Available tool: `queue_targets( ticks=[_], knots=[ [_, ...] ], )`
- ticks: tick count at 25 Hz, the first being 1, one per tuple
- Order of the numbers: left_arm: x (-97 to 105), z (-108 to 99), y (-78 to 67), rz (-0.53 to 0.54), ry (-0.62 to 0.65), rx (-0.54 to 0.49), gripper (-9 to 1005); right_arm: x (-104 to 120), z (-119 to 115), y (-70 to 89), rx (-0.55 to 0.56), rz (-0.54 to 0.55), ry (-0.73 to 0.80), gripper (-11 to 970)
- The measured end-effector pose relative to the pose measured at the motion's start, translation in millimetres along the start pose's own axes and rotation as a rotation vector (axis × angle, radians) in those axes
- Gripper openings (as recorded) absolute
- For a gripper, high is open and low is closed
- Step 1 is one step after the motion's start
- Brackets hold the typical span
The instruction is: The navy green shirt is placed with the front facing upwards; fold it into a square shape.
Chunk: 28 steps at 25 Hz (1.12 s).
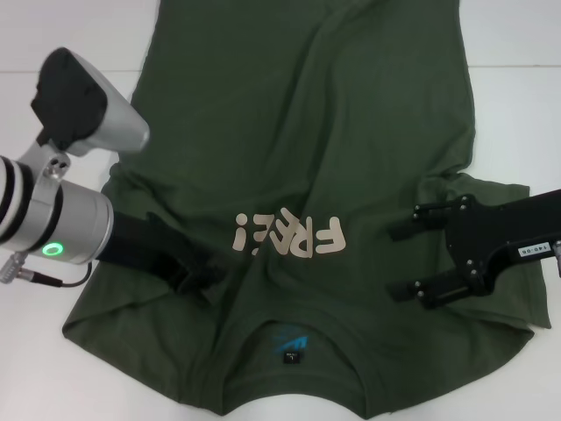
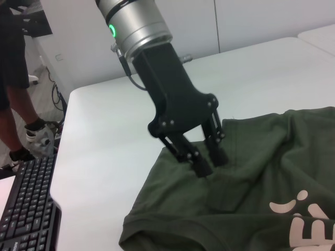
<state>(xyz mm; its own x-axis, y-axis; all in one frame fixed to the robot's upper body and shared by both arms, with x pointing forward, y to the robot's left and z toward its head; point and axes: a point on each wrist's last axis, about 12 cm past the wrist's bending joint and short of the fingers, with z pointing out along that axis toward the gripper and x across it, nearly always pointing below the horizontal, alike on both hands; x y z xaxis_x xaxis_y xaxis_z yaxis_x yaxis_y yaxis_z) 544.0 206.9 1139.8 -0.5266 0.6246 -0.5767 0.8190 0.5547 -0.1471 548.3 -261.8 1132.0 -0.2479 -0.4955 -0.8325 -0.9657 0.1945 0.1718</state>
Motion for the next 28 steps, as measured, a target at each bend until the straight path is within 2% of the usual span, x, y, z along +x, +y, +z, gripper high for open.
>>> queue_targets(
  ticks=[3, 8, 12, 16, 23, 28],
  knots=[
    [1.0, -3.9, 4.4, -0.045, -0.025, -0.014, 211, 0.4, -0.6, 0.6, -0.003, -0.002, 0.0, 882],
    [9.9, -18.7, 27.7, -0.184, -0.046, -0.124, 447, 2.2, -1.7, 2.0, -0.009, -0.002, 0.002, 882],
    [13.2, -22.2, 44.2, -0.296, 0.004, -0.226, 548, 2.2, -1.9, 2.2, -0.012, -0.005, 0.004, 882],
    [10.6, -16.7, 52.5, -0.376, 0.07, -0.289, 649, 0.1, -0.9, 1.7, -0.019, -0.013, 0.01, 882],
    [9.4, -14.2, 56.6, -0.444, 0.135, -0.378, 642, -3.1, 0.9, 0.4, -0.023, -0.03, 0.017, 882],
    [10.5, -16.7, 57.4, -0.461, 0.152, -0.391, 643, -3.8, 0.7, 0.8, -0.033, -0.029, 0.023, 882]
  ],
)
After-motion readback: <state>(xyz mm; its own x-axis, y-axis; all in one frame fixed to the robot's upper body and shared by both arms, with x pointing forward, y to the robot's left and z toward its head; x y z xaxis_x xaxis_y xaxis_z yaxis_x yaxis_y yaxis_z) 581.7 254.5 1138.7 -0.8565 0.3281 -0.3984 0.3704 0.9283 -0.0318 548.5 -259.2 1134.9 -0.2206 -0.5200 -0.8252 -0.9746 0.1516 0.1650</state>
